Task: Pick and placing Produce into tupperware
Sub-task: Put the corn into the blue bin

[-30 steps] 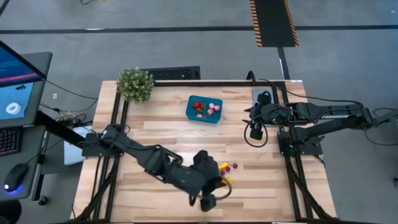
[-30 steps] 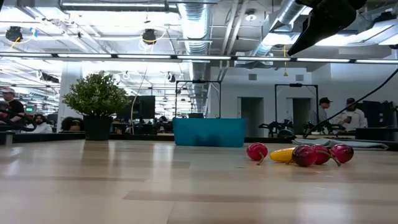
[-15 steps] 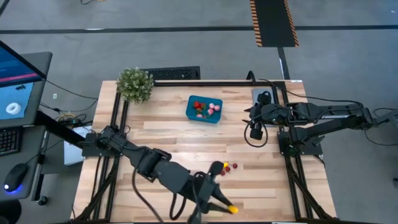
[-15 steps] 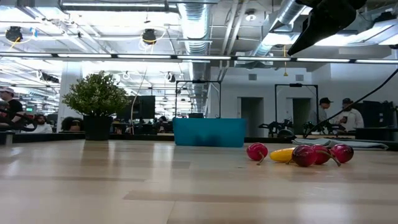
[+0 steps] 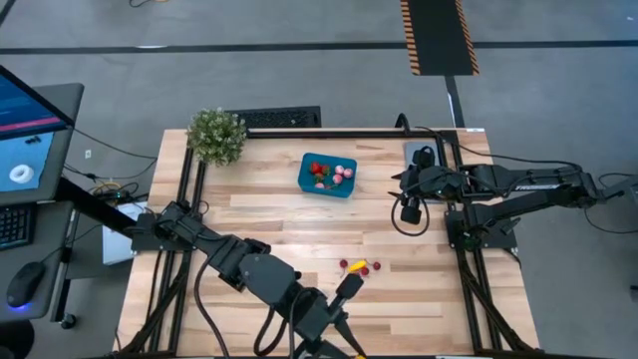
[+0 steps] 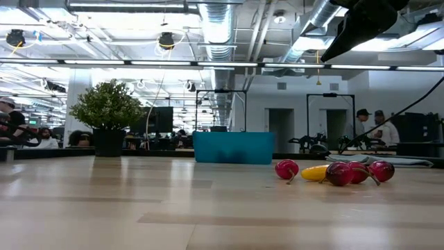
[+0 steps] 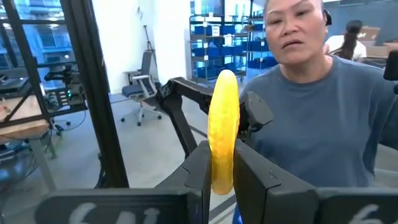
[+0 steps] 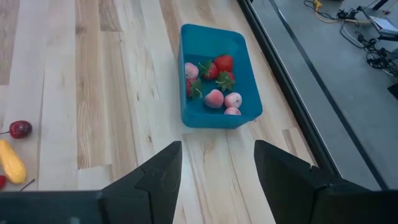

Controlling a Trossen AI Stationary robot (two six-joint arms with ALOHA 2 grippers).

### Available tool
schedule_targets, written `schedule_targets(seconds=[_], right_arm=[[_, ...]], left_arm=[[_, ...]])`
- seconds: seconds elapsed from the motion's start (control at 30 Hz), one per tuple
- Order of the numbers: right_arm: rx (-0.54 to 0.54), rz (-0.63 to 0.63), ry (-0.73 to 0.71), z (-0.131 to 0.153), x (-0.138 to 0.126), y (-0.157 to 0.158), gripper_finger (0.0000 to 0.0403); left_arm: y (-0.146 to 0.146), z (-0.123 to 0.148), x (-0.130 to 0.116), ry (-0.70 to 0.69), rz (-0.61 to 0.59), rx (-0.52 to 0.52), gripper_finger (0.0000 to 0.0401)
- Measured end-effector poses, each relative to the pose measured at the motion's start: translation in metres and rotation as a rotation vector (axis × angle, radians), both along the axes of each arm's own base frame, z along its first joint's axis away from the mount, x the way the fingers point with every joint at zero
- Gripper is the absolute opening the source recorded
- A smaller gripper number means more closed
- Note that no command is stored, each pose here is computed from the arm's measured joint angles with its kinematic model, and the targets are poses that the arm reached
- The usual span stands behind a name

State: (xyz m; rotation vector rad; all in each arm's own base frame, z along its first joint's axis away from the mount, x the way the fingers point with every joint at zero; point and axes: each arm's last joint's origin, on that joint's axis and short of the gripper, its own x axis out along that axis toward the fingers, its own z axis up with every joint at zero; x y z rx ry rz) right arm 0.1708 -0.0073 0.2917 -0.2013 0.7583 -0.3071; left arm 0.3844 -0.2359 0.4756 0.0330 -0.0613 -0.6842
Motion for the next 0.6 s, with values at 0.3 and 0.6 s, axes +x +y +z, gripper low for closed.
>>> schedule_targets(seconds=[0.3,0.6], right_arm=[[0.0,0.0,0.0,0.0,0.0,0.0,0.0225],[0.005,-0.004,-0.002,0.0,0.0,0.0,0.0225]], left_arm=[[0.006,-0.015,0.003,0.152,0.233,0.045,0.0037],[0.039,-0.043,0.007,0.414,0.864,-0.002,0.0037]])
